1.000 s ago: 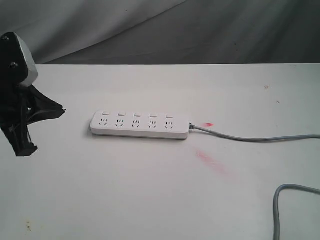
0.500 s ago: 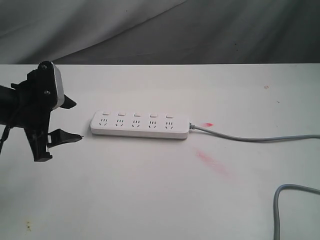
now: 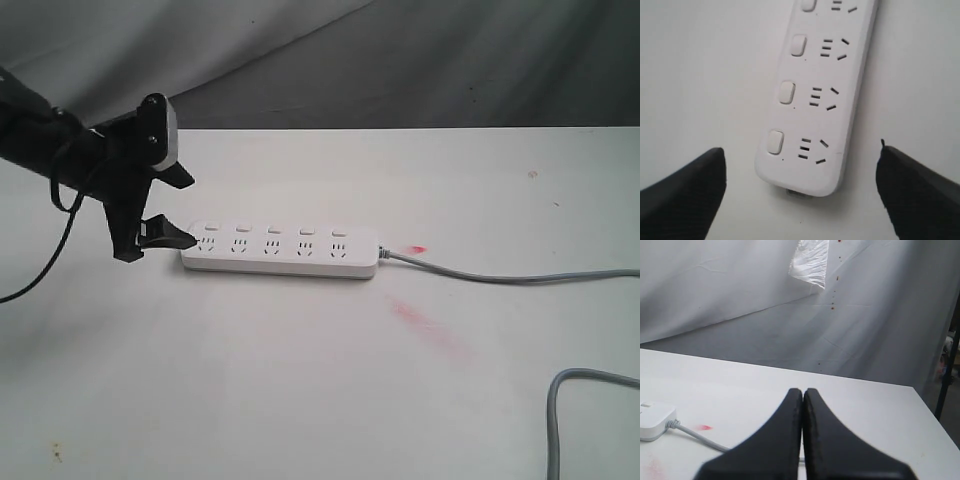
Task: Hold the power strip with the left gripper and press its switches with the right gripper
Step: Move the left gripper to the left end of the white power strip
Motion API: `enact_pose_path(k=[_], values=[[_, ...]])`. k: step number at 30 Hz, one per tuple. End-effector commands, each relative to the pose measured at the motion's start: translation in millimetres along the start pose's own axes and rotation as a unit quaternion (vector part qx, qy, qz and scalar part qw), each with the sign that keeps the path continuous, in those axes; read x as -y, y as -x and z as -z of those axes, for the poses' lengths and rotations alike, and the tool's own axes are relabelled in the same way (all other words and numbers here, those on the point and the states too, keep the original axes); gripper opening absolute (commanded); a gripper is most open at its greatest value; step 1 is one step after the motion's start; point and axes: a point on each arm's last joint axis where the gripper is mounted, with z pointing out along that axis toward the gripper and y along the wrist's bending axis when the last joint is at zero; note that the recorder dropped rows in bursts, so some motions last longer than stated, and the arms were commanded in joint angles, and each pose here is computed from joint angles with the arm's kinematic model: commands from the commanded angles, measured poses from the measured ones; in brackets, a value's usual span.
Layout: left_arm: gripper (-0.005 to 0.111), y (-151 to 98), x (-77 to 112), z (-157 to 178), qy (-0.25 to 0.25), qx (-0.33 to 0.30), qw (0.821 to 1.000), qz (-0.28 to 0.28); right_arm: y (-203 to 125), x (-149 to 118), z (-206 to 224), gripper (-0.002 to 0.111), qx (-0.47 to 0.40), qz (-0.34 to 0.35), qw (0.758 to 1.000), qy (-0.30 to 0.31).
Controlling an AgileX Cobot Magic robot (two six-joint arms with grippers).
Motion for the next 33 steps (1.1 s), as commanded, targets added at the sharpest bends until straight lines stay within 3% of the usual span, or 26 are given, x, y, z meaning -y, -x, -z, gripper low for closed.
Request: enact_pose_path(k=[1,8,20,33], values=[[0.078,-4.3,-14.9,-15.4,-0.068,-0.013,0.997,-0.035,-0.5,0.5,0.3,0.0,0.003,0.004,1.0,-0.004],[0.077,-16.6,-23.6,-39.2,-0.099,-0.026,0.994,-0.033,-0.5,0.5,0.3,0.0,0.003,0.004,1.0,-0.004],[0.077,-35.7,-32.9,-51.6,-0.054,-0.035,0.998,0.002,-0.5,0.5,0.3,0.0,0.003,0.004,1.0,-0.004],[0.077,-50.1,-24.9,-71.9,-0.087,0.002,0.995,0.04,-0.5,0.5,0.3,0.0,0.003,0.004,1.0,-0.004]])
